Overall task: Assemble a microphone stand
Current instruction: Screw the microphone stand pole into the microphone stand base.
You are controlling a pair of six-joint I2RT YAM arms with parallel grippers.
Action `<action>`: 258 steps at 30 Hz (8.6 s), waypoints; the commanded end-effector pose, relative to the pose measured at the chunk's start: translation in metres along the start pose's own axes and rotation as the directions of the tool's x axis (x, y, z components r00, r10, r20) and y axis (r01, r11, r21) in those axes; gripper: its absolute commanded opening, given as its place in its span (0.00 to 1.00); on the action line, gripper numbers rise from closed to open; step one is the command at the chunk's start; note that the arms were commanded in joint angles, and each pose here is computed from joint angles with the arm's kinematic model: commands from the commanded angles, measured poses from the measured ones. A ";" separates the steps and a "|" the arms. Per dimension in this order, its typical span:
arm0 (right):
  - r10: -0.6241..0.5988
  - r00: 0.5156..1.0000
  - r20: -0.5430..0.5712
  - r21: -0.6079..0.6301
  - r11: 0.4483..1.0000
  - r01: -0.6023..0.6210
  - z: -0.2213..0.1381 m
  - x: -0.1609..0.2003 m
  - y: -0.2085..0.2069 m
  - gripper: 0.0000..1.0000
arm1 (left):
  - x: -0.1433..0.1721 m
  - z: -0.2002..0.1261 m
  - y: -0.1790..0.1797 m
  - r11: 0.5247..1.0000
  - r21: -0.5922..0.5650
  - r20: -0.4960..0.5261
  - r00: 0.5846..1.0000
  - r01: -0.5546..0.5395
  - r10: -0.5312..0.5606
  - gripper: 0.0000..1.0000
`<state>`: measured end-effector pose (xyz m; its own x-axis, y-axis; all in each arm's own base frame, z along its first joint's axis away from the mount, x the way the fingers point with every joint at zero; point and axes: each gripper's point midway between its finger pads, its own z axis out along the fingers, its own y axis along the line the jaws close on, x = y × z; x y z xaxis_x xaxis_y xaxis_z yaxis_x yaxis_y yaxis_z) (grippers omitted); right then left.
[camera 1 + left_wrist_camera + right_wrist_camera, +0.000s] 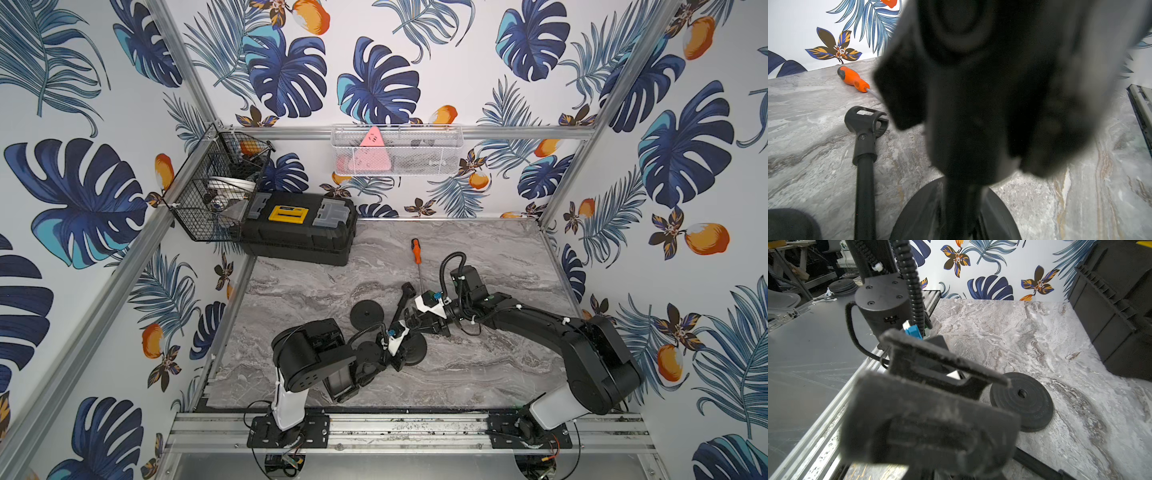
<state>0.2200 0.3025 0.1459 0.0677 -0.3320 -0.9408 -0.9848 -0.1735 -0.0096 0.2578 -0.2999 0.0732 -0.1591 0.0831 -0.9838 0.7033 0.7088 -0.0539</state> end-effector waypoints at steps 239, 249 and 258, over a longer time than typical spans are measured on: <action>0.122 0.992 -0.036 -0.038 0.992 -0.123 0.004 -0.009 -0.019 0.33 | 0.011 0.005 0.022 0.998 -0.052 -0.022 0.999 0.036 -0.037 0.16; 0.116 0.992 -0.048 -0.060 0.991 -0.119 0.006 -0.004 -0.015 0.12 | 0.010 0.004 0.023 0.998 -0.056 -0.018 0.999 0.031 -0.033 0.17; 0.135 0.988 -0.070 0.036 0.990 -0.133 0.009 0.011 -0.013 0.00 | 0.008 0.003 0.025 0.997 -0.072 -0.015 0.999 0.034 -0.035 0.23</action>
<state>0.2462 0.3136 0.1507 0.0700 -0.3627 -0.9293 -0.9909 -0.1327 -0.0228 0.2764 -0.2866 0.0750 -0.1554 0.0382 -0.9871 0.6582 0.7492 -0.0746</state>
